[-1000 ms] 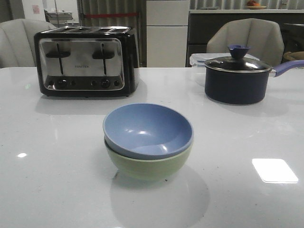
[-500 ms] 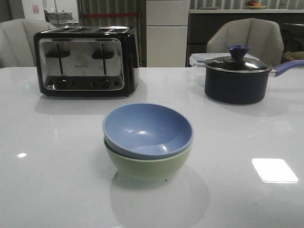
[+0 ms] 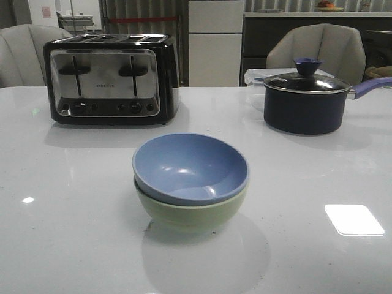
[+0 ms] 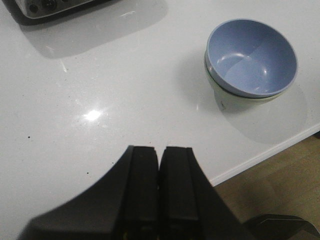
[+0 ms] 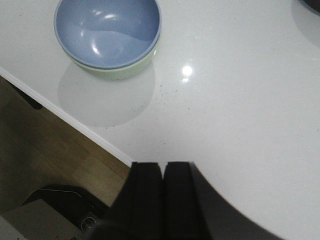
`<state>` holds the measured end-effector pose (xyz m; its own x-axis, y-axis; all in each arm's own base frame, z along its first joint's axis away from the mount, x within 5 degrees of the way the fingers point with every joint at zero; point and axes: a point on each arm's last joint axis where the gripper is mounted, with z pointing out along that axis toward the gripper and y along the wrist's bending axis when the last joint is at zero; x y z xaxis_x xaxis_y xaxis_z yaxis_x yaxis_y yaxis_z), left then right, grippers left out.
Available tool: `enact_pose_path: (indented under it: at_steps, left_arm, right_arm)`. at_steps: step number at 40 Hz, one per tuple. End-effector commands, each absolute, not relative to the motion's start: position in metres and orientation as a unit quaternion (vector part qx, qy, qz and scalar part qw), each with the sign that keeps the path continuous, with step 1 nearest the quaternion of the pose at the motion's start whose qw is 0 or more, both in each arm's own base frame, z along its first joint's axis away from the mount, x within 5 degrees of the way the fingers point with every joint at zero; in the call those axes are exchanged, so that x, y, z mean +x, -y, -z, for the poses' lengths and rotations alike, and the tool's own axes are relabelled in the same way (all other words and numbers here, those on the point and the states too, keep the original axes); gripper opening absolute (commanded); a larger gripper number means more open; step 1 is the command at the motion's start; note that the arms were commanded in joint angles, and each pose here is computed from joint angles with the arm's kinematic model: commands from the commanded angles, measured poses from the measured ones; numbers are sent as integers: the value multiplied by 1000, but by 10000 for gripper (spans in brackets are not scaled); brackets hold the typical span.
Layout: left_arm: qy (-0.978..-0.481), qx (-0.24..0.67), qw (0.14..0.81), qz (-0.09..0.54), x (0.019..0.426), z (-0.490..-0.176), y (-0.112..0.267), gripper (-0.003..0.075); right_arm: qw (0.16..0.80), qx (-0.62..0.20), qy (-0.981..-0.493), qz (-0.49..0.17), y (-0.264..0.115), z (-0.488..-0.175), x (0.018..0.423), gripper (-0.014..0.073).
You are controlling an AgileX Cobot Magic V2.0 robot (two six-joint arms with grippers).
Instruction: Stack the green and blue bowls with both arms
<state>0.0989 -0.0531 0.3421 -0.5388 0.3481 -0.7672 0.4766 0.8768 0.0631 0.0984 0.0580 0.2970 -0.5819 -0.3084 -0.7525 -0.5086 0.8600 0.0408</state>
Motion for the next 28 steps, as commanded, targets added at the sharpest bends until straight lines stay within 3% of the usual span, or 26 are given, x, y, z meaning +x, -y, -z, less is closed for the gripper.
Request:
enact_pose_path:
  at_steps: [1,17,22,28]
  left_arm:
    - [-853,230,458,94,102,-355,56,93]
    - [-851,220,467,97,99,-353,53,93]
    - [-833,174,518,82,94,-350,37,93]
    - [-774,102,620,77,78,-338,20,93]
  right_arm:
    - [439,-224,-860,-134,-59,-311,102,58]
    - [439,-224,-860,-134,-59,-311,102,58]
    - [439,-224,-860,-134,-59,-311,102,58]
    - [439,-224,-860,-134,-59,-311,102,58]
